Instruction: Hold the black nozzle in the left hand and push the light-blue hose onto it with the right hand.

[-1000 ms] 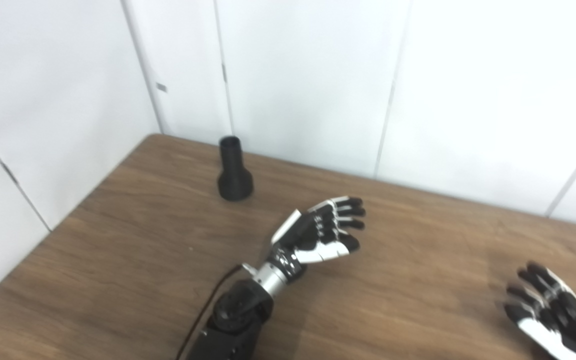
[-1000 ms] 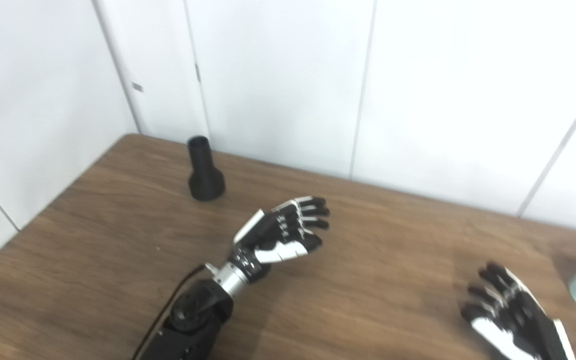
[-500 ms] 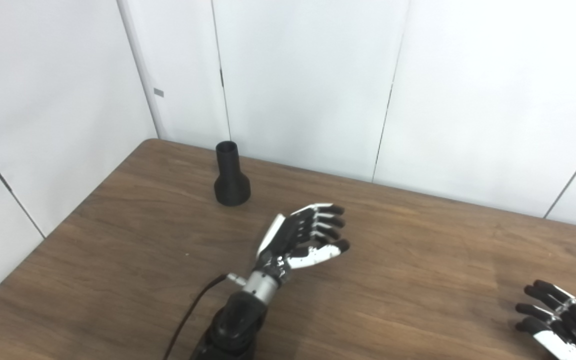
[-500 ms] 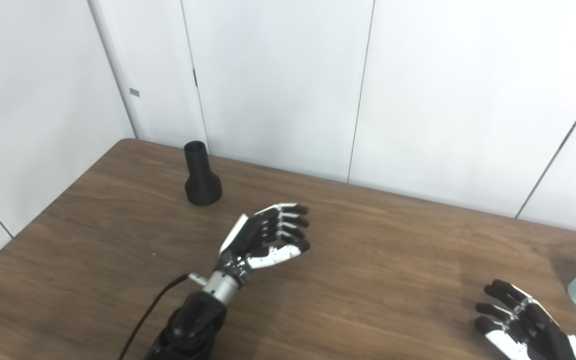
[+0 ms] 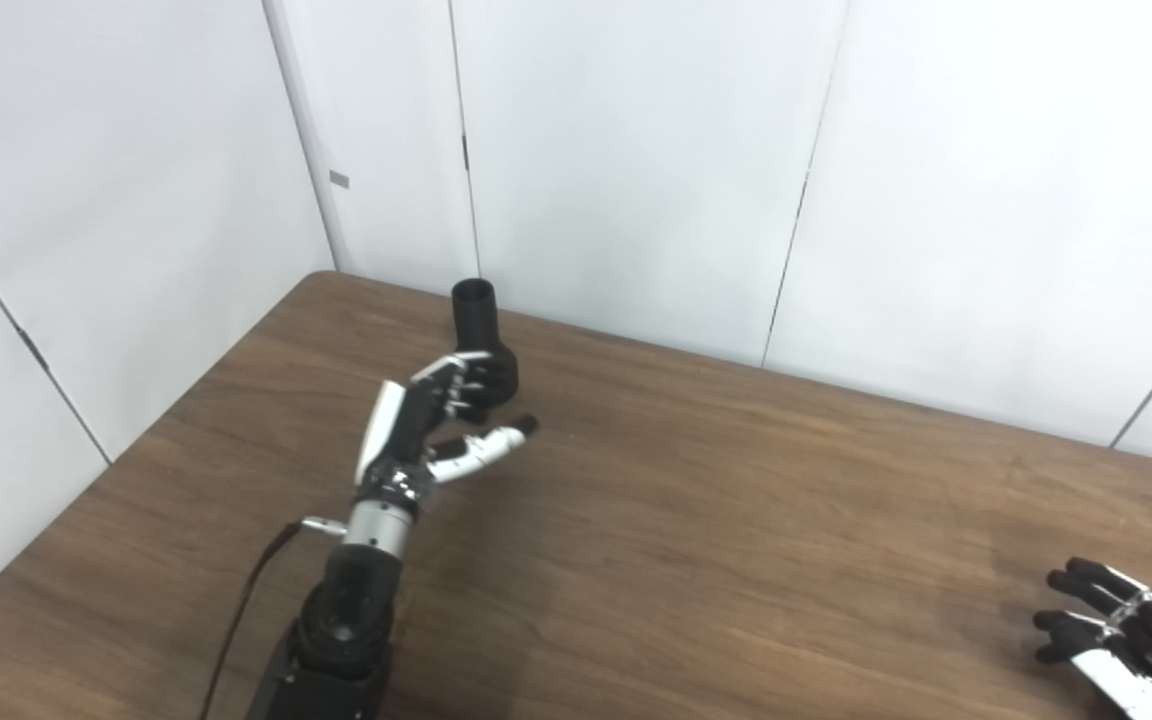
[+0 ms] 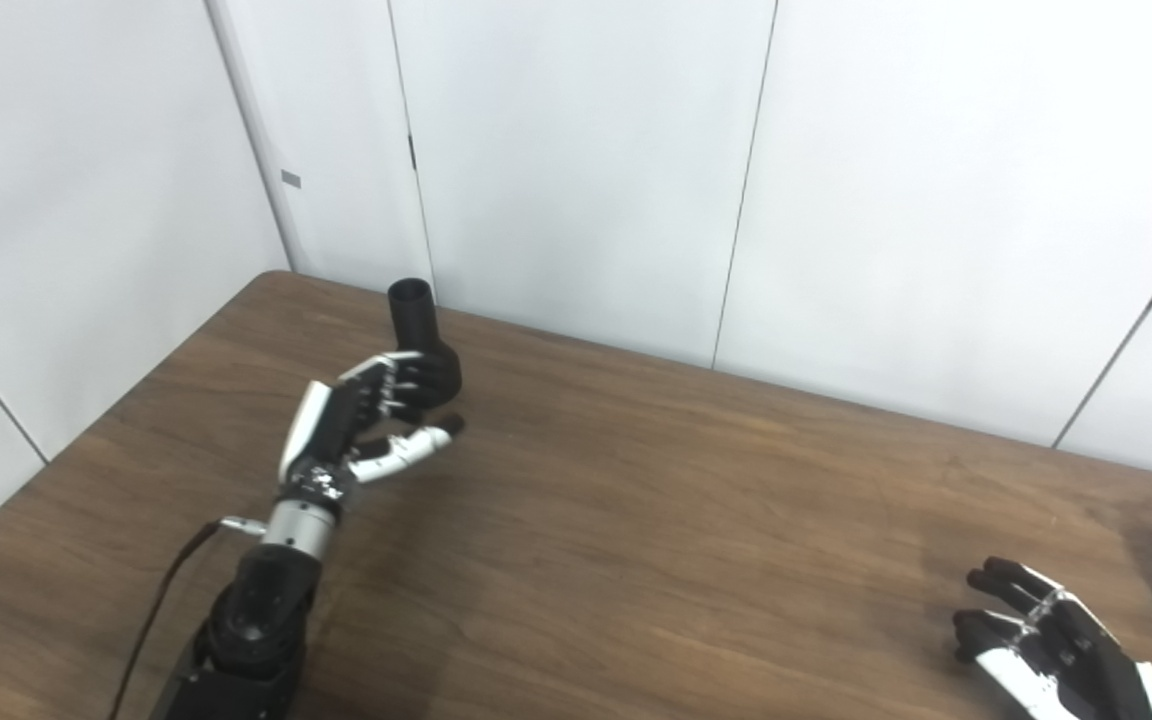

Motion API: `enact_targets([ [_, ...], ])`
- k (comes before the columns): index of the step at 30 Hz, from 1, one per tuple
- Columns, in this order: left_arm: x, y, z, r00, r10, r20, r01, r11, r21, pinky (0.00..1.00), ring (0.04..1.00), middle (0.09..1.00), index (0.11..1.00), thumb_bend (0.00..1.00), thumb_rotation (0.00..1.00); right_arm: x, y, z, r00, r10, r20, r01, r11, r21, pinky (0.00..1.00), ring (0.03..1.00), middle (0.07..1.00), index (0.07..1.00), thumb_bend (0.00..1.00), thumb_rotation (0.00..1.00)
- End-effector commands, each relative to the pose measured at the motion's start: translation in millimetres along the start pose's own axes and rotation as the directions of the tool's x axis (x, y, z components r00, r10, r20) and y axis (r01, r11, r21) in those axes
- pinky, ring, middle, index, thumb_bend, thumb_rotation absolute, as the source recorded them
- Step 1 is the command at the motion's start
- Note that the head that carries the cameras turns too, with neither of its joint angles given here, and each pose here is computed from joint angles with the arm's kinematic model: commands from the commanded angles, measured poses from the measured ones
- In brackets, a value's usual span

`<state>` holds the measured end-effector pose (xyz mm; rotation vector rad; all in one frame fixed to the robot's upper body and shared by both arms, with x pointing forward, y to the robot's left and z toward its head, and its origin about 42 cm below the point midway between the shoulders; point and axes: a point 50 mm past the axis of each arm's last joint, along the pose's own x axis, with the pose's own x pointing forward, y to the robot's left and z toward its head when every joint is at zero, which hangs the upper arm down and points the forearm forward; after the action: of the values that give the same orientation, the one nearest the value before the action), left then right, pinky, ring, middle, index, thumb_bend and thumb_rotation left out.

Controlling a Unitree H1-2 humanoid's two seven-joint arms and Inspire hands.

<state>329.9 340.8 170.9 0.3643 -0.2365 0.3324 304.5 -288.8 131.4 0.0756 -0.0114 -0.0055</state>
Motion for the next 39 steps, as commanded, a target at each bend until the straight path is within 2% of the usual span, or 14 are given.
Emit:
enact_targets([
  [1,19.4,13.5,24.4,0.989,0.099,0.109,-0.101,0.995,0.013,0.55,0.665,0.705,0.706,0.71,0.14,6.7,-1.4,12.8,0.997,0.004,0.072,-0.004,1.0,-0.004,0.39,0.543,0.669,0.643,1.0,0.29],
  [4,24.2,18.5,26.9,0.977,0.175,0.125,-0.179,0.983,0.025,0.56,0.662,0.708,0.709,0.71,0.15,6.7,-1.5,13.4,0.997,0.005,0.076,-0.003,1.0,-0.023,0.38,0.536,0.668,0.641,1.0,0.31],
  [8,30.2,20.3,31.3,0.958,0.236,0.162,-0.242,0.97,0.013,0.53,0.613,0.66,0.673,0.7,0.05,6.5,-1.5,13.4,0.997,0.006,0.082,-0.004,1.0,-0.031,0.38,0.53,0.664,0.636,1.0,0.31],
  [10,34.1,20.3,33.6,0.951,0.264,0.163,-0.271,0.962,0.028,0.53,0.606,0.656,0.673,0.68,0.04,6.7,-1.3,13.7,0.997,0.004,0.081,-0.001,0.999,-0.033,0.37,0.53,0.664,0.636,1.0,0.31],
  [13,39.9,18.7,36.3,0.938,0.293,0.184,-0.308,0.949,0.059,0.58,0.637,0.682,0.687,0.65,0.03,7.0,-1.0,14.2,0.997,0.002,0.082,0.001,0.999,-0.036,0.37,0.523,0.659,0.633,1.0,0.32],
  [15,43.1,17.2,37.2,0.932,0.307,0.194,-0.329,0.94,0.092,0.61,0.676,0.717,0.703,0.66,0.07,7.2,-0.9,14.3,0.997,0.002,0.082,0.0,1.0,-0.031,0.36,0.513,0.655,0.629,1.0,0.33],
  [16,44.9,16.7,37.2,0.931,0.308,0.194,-0.332,0.937,0.107,0.67,0.729,0.758,0.725,0.68,0.11,7.5,-0.9,14.2,0.997,0.002,0.083,0.0,1.0,-0.029,0.35,0.508,0.652,0.626,1.0,0.32],
  [18,49.0,16.2,36.4,0.939,0.292,0.181,-0.319,0.937,0.143,0.85,0.873,0.878,0.832,0.73,0.2,7.8,-0.7,14.2,0.997,0.004,0.083,-0.002,1.0,-0.022,0.35,0.502,0.65,0.623,1.0,0.32],
  [20,52.7,16.8,35.4,0.952,0.257,0.164,-0.286,0.941,0.181,0.93,0.937,0.938,0.901,0.76,0.24,7.7,-0.3,14.4,0.997,0.004,0.082,-0.003,1.0,-0.018,0.35,0.5,0.651,0.622,1.0,0.32],
  [22,58.1,17.5,35.1,0.97,0.206,0.125,-0.23,0.946,0.228,0.98,0.984,0.984,0.974,0.88,0.34,7.7,0.1,14.0,0.997,0.004,0.081,-0.003,1.0,-0.013,0.35,0.501,0.646,0.618,1.0,0.32],
  [27,67.7,18.7,33.8,0.99,0.13,0.049,-0.138,0.954,0.265,0.98,1.0,1.0,1.0,0.97,0.35,7.1,0.3,13.5,0.998,0.0,0.065,-0.001,1.0,0.006,0.35,0.5,0.651,0.61,1.0,0.31],
  [33,80.6,21.9,25.4,0.996,0.092,0.004,-0.089,0.947,0.31,0.92,1.0,1.0,1.0,1.0,0.41,5.7,-0.1,11.8,0.999,-0.007,0.049,0.006,1.0,0.026,0.34,0.509,0.655,0.612,1.0,0.28],
  [36,85.3,22.7,22.0,0.997,0.081,-0.008,-0.074,0.945,0.318,0.99,1.0,1.0,1.0,1.0,0.43,4.7,0.0,11.6,0.999,-0.001,0.046,-0.001,1.0,0.026,0.35,0.514,0.659,0.606,1.0,0.28],
  [39,89.5,22.3,19.4,0.997,0.074,-0.017,-0.064,0.945,0.321,1.0,1.0,1.0,1.0,1.0,0.43,3.2,-0.1,11.3,0.999,0.003,0.05,-0.004,1.0,0.028,0.36,0.517,0.66,0.602,1.0,0.24],
])
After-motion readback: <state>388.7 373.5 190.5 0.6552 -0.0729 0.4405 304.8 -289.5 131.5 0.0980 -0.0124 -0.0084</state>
